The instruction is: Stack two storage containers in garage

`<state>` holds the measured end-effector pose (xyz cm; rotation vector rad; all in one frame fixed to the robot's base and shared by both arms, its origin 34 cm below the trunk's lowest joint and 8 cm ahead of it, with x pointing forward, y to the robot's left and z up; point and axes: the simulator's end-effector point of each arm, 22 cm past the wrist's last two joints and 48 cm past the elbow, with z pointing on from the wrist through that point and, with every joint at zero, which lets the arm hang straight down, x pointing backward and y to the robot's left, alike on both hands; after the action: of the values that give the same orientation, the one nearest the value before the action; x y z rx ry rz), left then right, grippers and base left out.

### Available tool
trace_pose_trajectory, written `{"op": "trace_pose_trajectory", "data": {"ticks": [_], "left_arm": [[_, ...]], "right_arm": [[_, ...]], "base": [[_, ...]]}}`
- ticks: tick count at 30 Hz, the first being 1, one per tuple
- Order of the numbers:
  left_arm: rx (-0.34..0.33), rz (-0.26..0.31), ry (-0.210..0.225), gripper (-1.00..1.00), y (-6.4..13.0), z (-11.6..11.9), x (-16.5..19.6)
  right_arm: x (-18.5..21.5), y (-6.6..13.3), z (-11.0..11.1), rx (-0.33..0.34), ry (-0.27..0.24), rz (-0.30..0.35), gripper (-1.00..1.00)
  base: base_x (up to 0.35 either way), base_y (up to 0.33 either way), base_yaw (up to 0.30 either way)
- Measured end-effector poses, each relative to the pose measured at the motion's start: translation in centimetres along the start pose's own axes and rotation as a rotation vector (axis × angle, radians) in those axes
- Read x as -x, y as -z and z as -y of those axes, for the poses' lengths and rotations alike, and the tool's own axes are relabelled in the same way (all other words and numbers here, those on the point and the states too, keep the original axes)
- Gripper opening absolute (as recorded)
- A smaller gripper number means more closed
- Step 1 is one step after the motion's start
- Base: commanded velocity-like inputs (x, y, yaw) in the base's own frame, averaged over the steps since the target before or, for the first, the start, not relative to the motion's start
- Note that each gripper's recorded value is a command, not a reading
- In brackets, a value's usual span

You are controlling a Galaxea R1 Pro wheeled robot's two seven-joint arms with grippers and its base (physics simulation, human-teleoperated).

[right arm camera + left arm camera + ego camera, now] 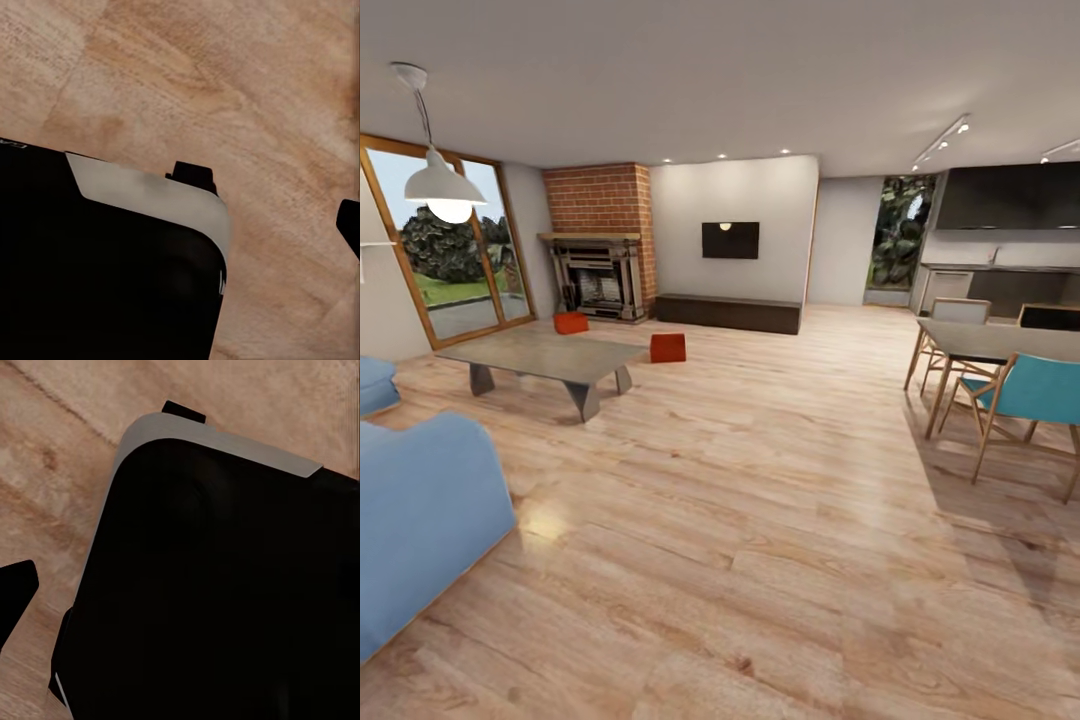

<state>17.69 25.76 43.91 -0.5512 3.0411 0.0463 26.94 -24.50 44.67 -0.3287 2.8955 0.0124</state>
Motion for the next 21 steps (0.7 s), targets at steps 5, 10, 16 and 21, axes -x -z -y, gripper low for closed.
{"op": "trace_pose_trajectory", "data": {"ticks": [5,10,16,21], "left_arm": [[0.000,0.001,-0.001,1.00,0.00,0.00,0.04],[0.000,0.002,0.000,1.00,0.00,-0.04,0.08],[0.000,0.001,0.000,1.00,0.00,0.00,0.05],[0.000,0.001,-0.001,1.00,0.00,-0.04,0.07]], "right_arm": [[-0.02,0.00,0.08,-0.001,-0.001,0.000,1.00],[-0.01,0.00,0.10,-0.001,0.000,0.000,1.00],[0.01,0.00,0.10,-0.002,-0.001,0.001,1.00],[0.00,0.00,0.13,-0.003,-0.002,0.001,1.00]], "base": [[0.322,0.000,0.000],[0.322,0.000,0.000],[0.322,0.000,0.000],[0.322,0.000,0.000]]}}
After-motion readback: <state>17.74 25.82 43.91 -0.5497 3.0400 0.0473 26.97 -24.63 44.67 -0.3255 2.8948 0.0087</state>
